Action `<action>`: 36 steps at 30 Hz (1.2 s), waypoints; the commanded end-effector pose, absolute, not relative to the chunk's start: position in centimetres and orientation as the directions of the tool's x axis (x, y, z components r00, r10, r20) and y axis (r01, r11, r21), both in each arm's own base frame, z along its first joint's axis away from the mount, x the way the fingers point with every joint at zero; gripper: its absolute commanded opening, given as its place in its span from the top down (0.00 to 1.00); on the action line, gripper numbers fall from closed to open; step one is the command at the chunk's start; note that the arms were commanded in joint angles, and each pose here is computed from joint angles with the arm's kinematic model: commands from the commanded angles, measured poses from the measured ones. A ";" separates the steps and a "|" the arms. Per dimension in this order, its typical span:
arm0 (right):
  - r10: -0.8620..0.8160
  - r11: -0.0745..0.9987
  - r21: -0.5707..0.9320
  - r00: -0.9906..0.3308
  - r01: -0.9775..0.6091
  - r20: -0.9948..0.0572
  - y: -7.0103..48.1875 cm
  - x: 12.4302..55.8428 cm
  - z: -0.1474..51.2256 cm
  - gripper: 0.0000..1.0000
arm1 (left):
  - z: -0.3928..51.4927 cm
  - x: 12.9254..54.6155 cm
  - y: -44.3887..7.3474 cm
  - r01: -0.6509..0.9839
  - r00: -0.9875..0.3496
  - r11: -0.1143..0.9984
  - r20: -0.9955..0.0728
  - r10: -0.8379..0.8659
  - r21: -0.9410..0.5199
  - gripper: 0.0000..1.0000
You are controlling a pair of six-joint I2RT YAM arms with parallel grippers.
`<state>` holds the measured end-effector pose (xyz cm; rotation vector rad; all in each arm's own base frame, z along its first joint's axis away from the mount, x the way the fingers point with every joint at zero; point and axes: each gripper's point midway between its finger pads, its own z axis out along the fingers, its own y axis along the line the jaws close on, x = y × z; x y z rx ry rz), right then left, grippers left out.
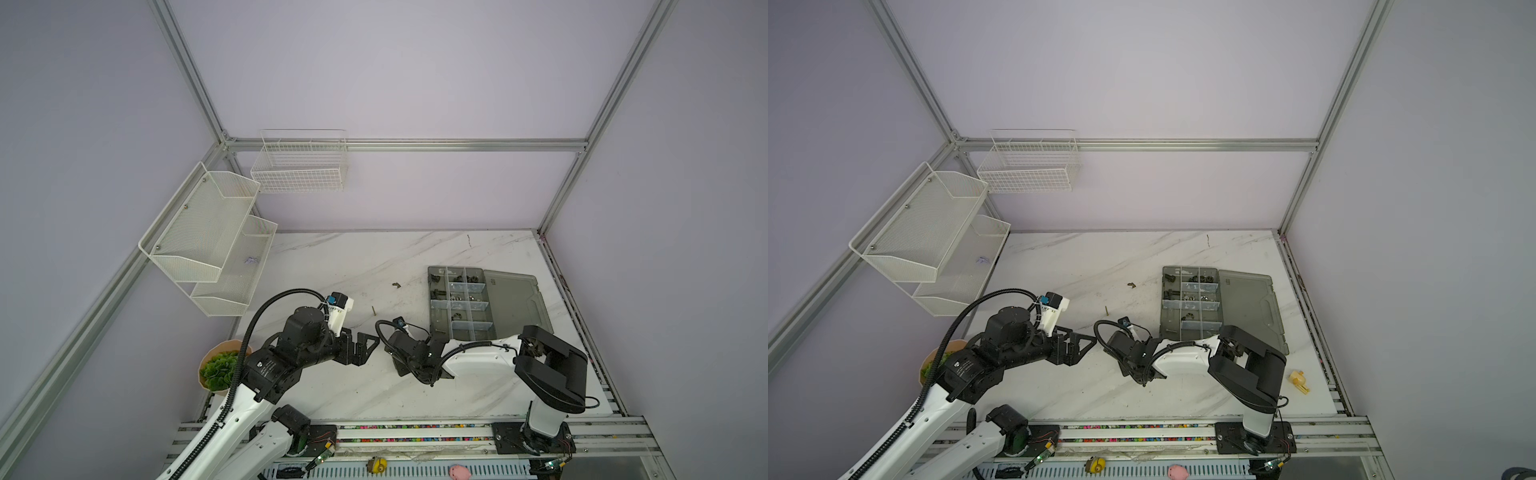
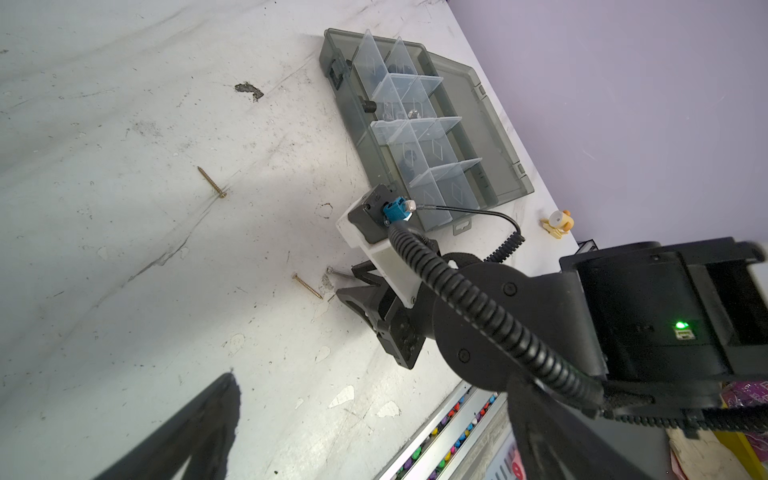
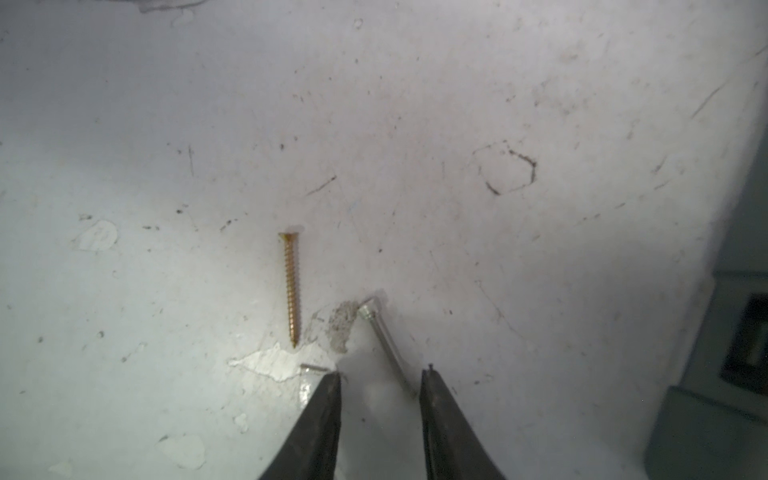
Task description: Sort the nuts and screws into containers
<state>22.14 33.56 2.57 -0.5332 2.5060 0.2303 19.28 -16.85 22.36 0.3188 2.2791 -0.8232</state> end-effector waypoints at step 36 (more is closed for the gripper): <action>-0.123 0.962 0.121 -0.786 -0.244 -0.606 22.0 29.8 11.0 1.00 | 21.1 19.7 -17.1 0.417 -0.752 0.774 -0.659 -0.002 -0.478 0.00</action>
